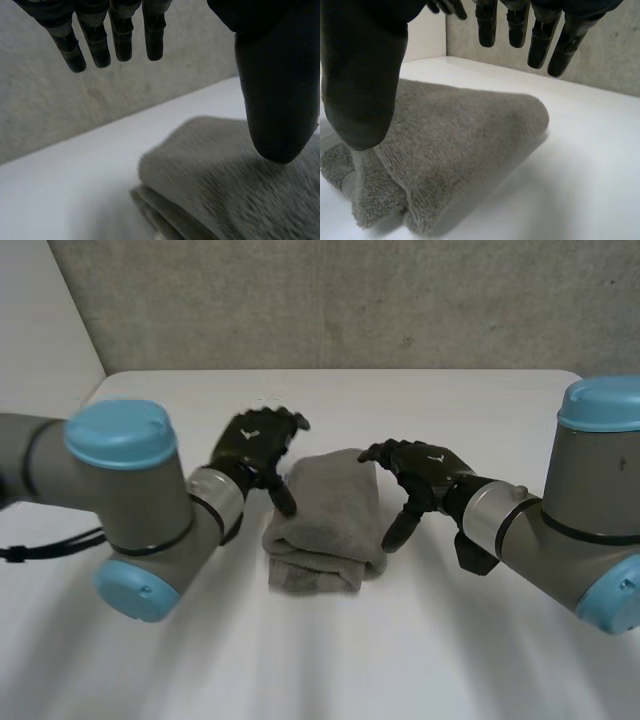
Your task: Fold the towel.
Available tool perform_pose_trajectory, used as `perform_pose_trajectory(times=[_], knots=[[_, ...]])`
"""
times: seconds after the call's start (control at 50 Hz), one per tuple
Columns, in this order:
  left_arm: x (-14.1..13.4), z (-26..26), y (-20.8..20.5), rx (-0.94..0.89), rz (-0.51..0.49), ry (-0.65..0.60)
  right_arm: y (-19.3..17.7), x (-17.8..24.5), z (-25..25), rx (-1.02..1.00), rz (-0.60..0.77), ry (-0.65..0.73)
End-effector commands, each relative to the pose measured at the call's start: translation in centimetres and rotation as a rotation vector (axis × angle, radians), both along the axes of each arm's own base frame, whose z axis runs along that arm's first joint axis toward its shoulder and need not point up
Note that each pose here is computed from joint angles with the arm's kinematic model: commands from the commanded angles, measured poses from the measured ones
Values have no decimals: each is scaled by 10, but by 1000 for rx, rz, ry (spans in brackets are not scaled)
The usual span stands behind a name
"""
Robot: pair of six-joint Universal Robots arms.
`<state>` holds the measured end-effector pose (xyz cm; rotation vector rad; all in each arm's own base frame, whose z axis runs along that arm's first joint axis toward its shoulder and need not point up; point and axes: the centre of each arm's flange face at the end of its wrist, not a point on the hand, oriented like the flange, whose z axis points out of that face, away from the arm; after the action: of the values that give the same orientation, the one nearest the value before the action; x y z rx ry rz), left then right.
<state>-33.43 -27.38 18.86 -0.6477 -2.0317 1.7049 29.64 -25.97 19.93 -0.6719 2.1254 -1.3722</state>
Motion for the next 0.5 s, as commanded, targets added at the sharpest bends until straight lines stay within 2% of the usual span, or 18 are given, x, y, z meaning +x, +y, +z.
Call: perform_pose_trajectory(times=[0.02, 0.14, 0.34, 0.5], knots=[[-8, -41, 5, 75, -27, -60, -16, 6, -20, 62, -25, -30], [-1, -60, 13, 127, -26, -108, -27, 11, -32, 74, -37, -49], [29, -69, 25, 168, 8, -188, -32, 20, -49, 79, -53, -22], [31, -67, 31, 171, 4, -187, -23, 31, -65, 62, -28, 38]])
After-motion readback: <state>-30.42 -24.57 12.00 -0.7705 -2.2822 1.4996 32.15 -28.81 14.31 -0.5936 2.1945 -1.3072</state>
